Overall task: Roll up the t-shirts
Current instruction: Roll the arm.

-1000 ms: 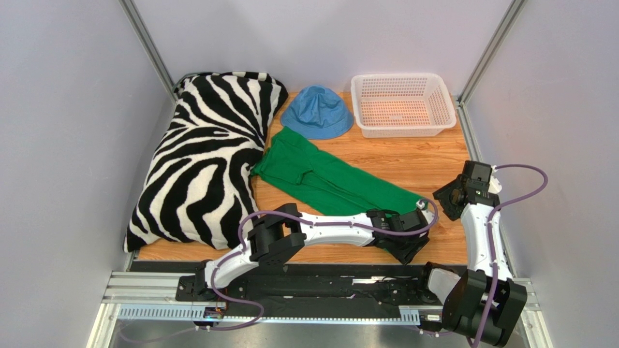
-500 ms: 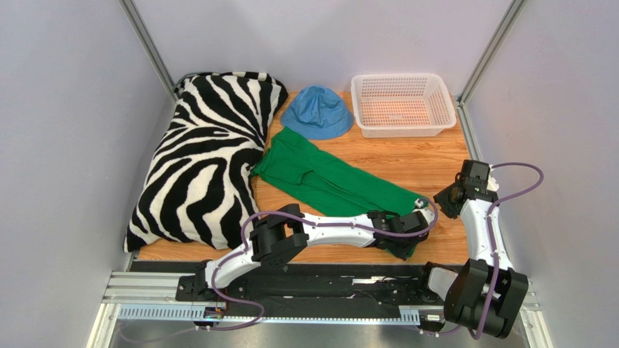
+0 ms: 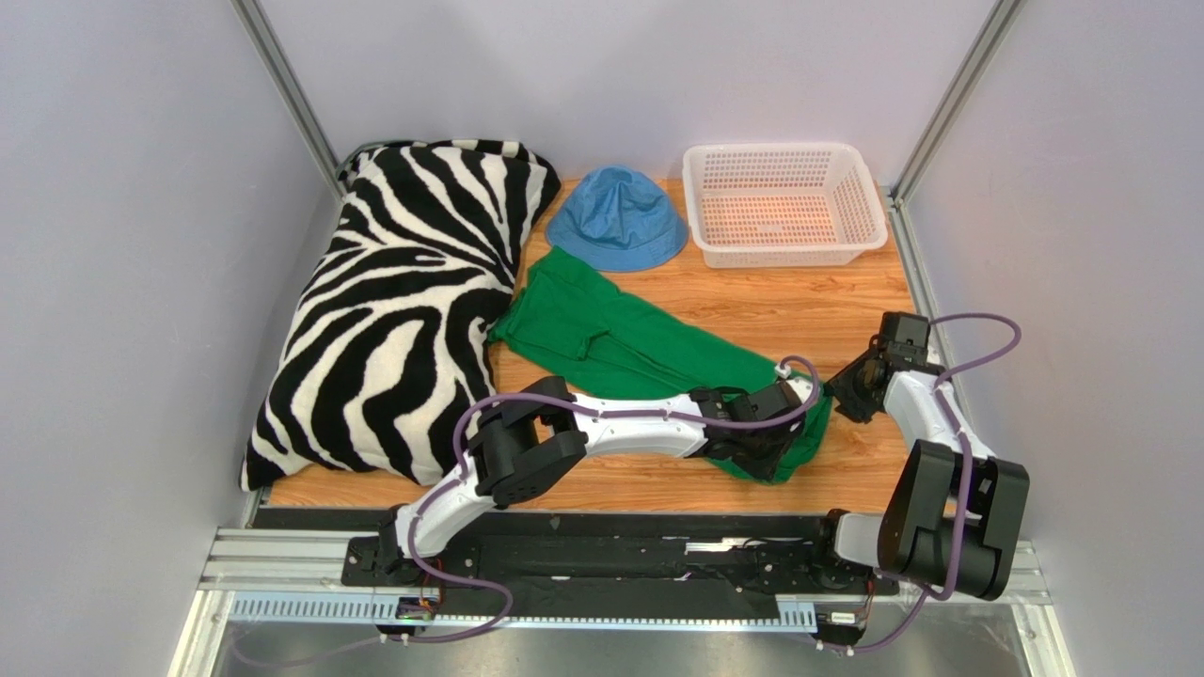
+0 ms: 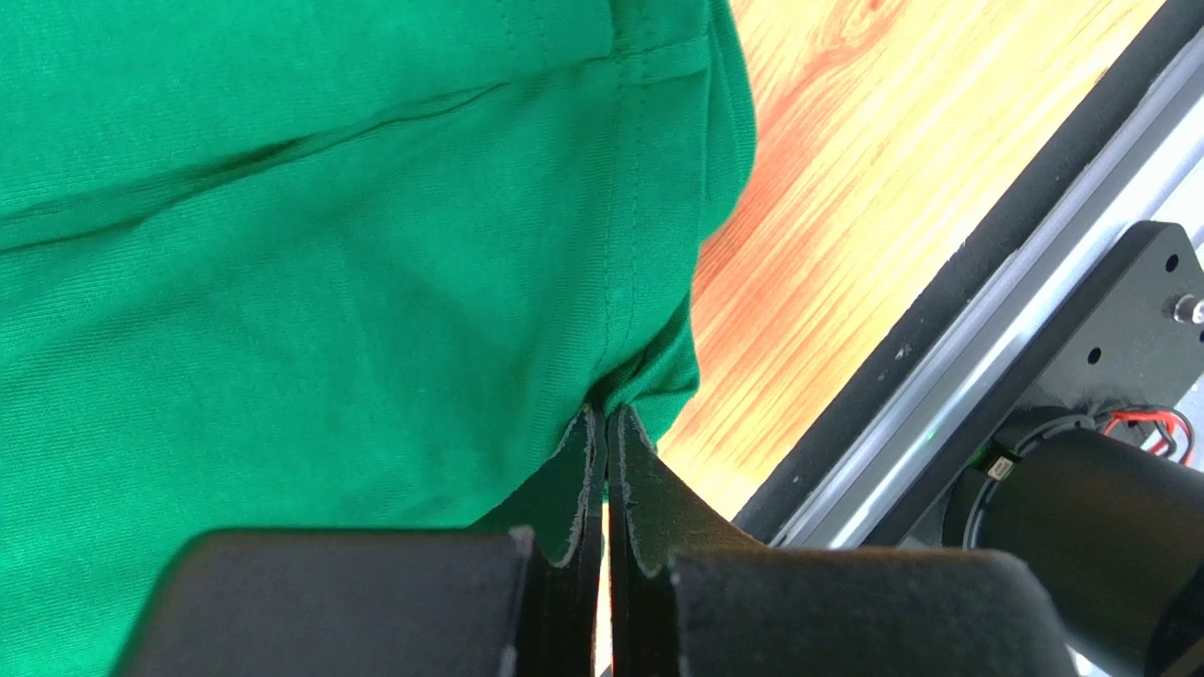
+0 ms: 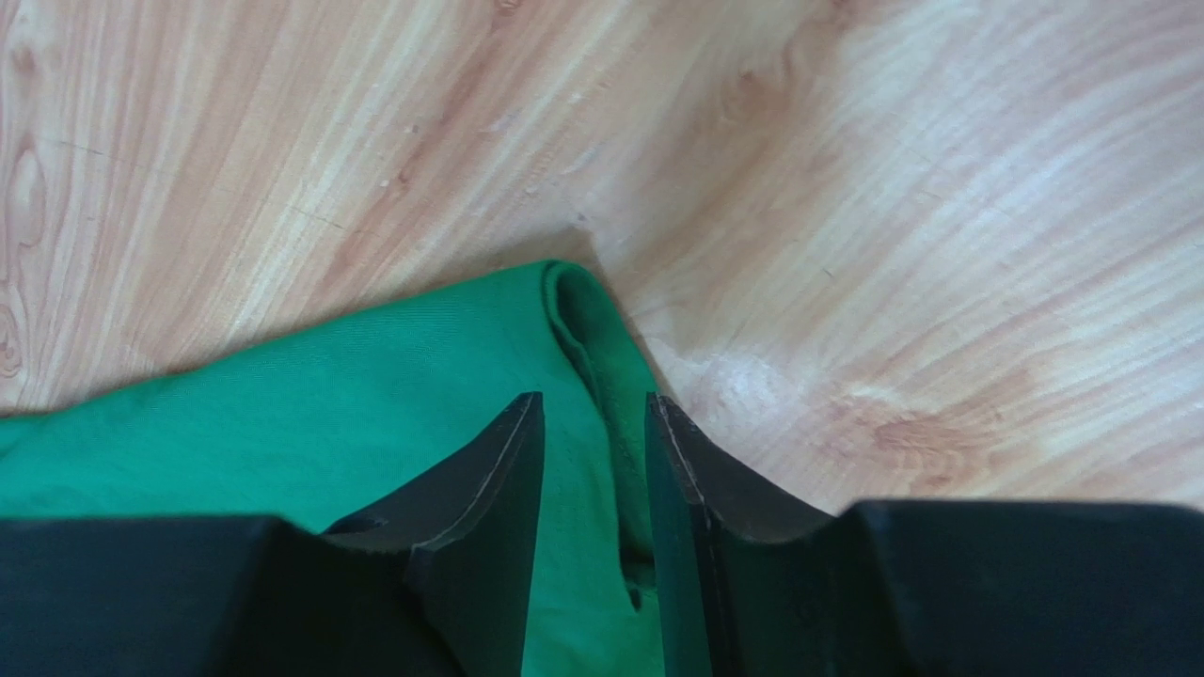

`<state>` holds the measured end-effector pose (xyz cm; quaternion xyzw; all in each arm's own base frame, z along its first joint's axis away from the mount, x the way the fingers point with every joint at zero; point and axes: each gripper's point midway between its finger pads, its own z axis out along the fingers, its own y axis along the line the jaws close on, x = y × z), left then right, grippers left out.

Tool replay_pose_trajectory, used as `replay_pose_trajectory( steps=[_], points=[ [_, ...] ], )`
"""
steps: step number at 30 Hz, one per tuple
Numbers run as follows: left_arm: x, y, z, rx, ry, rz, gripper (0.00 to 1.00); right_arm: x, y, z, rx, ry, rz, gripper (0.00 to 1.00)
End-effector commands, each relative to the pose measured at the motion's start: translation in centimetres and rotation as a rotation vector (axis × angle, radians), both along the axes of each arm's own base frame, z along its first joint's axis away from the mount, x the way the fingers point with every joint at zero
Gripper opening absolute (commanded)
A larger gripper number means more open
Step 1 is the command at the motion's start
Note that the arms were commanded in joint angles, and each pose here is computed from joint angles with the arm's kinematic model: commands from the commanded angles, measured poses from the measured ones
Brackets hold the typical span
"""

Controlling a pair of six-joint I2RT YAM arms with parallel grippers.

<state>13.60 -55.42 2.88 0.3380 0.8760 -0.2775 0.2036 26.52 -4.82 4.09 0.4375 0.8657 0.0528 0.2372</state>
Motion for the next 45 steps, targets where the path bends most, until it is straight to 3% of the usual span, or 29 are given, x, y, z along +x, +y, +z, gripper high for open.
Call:
replay_pose_trajectory(
  steps=[1, 11, 18, 28, 37, 45],
  points=[
    [-0.3, -0.4, 3.6, -0.082, 0.014, -0.012, 0.0, 2.6, -0.7, 1.2, -0.049, -0.092, 0.017, 0.38],
    [0.0, -0.3, 3.9, -0.096, 0.04, -0.025, 0.0, 4.0, -1.5, -0.7, -0.066, -0.073, 0.007, 0.34],
    [0.3, -0.1, 5.2, -0.121, 0.053, -0.02, 0.0, 3.4, -2.4, 0.0, -0.11, -0.027, -0.038, 0.0],
    [2.4, 2.0, 8.7, -0.2, 0.102, 0.049, 0.0, 5.0, -0.2, 3.4, -0.184, -0.022, 0.017, 0.0],
    [4.4, 5.5, 6.8, -0.183, 0.181, 0.165, 0.0, 8.3, 4.1, 5.1, -0.23, -0.03, 0.106, 0.0],
    [5.7, 9.0, 5.1, -0.143, 0.209, 0.251, 0.0, 11.3, 7.8, 3.9, -0.236, 0.001, 0.181, 0.0]
  ],
)
